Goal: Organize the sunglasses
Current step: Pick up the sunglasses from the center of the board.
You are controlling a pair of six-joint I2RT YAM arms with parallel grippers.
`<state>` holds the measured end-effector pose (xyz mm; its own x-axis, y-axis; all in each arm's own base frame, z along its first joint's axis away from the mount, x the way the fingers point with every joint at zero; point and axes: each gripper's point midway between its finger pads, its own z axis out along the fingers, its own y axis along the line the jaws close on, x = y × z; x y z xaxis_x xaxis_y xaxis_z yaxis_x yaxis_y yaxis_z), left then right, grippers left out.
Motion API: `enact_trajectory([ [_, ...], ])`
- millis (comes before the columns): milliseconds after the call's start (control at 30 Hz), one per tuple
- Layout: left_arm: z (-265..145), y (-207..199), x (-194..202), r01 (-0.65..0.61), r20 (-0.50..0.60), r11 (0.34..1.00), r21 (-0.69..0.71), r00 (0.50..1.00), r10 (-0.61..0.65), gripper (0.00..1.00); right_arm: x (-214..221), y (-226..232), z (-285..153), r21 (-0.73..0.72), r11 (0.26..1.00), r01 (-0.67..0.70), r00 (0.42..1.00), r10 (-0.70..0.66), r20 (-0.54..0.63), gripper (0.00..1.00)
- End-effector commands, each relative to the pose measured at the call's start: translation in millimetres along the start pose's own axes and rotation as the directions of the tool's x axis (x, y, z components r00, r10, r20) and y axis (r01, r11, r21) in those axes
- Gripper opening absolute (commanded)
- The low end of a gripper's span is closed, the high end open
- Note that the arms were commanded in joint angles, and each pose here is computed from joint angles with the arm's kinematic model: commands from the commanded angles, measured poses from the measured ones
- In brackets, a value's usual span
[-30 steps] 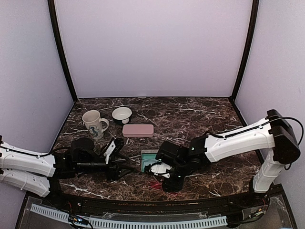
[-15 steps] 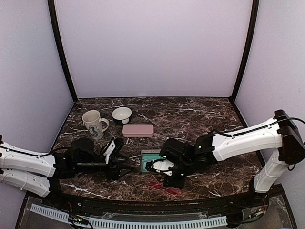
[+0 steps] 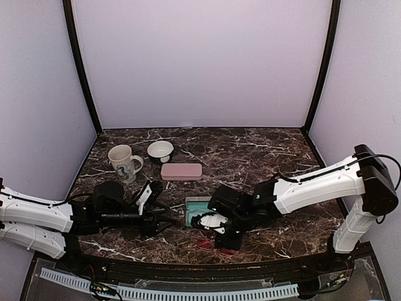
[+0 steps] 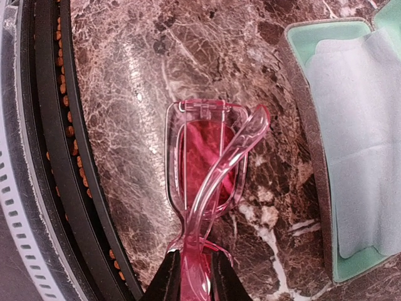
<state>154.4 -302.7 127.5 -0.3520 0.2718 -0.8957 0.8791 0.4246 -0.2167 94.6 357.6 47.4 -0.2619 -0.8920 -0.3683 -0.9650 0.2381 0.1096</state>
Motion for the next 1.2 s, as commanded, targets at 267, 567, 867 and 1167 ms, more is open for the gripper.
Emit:
enact_trajectory([
  [267,-1.5,1.3,6.3,0.008,-0.014,1.0,-0.01,1.0,-0.008,0.58,-4.8,-1.7,-0.4,0.003,1.0,-0.009,1.0,0.009,0.026,0.19],
  [567,0.9,1.9,7.3,0.008,-0.019,1.0,-0.011,1.0,-0.009,0.58,-11.8,-3.2,-16.2,0.017,1.0,-0.019,0.996,0.018,0.082,0.26],
  [867,0.9,6.2,6.9,0.012,-0.018,0.999,-0.036,1.0,-0.013,0.58,-4.8,-13.4,-16.3,0.048,0.997,-0.053,0.996,0.049,0.079,0.33],
  [1167,-1.9,17.5,7.0,0.025,-0.017,0.994,-0.103,1.0,-0.027,0.58,7.1,-20.3,-14.8,0.056,0.995,-0.078,0.995,0.074,0.063,0.48],
])
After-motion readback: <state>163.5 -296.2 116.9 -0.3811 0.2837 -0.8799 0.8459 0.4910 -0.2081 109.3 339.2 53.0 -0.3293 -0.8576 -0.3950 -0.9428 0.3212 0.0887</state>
